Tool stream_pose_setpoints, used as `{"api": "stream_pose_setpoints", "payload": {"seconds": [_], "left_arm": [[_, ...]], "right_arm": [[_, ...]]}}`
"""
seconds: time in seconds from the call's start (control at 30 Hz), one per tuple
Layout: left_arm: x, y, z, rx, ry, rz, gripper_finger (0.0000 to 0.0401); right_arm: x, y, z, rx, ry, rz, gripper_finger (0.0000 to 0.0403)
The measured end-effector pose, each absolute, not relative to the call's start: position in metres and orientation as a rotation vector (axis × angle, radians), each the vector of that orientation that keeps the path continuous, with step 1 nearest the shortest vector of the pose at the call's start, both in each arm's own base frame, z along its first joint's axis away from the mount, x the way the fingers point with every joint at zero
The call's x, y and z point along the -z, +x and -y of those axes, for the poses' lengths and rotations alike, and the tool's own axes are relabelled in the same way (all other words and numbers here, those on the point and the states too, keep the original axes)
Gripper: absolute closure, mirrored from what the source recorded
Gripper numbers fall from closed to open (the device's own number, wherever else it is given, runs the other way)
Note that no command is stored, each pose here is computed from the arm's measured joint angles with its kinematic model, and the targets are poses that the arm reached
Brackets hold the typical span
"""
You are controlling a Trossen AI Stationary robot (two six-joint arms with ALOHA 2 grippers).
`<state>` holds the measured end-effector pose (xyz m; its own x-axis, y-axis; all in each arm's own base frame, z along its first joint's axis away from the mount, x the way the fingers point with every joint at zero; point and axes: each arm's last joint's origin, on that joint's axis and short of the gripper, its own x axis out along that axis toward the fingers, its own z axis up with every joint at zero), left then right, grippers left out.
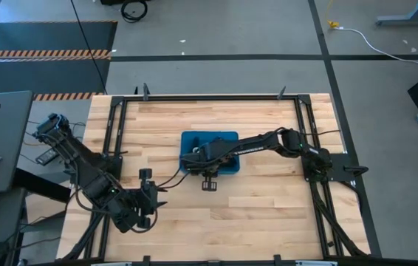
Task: Pick and place USB-C Cables
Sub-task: Move the blue bin to the center of the table
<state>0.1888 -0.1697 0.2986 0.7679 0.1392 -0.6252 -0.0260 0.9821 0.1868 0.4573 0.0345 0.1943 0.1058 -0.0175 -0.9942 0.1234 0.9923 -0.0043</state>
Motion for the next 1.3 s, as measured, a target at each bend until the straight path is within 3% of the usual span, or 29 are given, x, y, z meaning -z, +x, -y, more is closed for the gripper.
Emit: {"api": "stream_pose_setpoints", "payload": {"seconds": [1.3], "left_arm": [[-0.299,0.189,0.17,-0.094,0.163,-0.682,0.0229]], "right_arm": [[-0.195,0.454,-0.044,0.005,0.007,-1.482,0.04]]}}
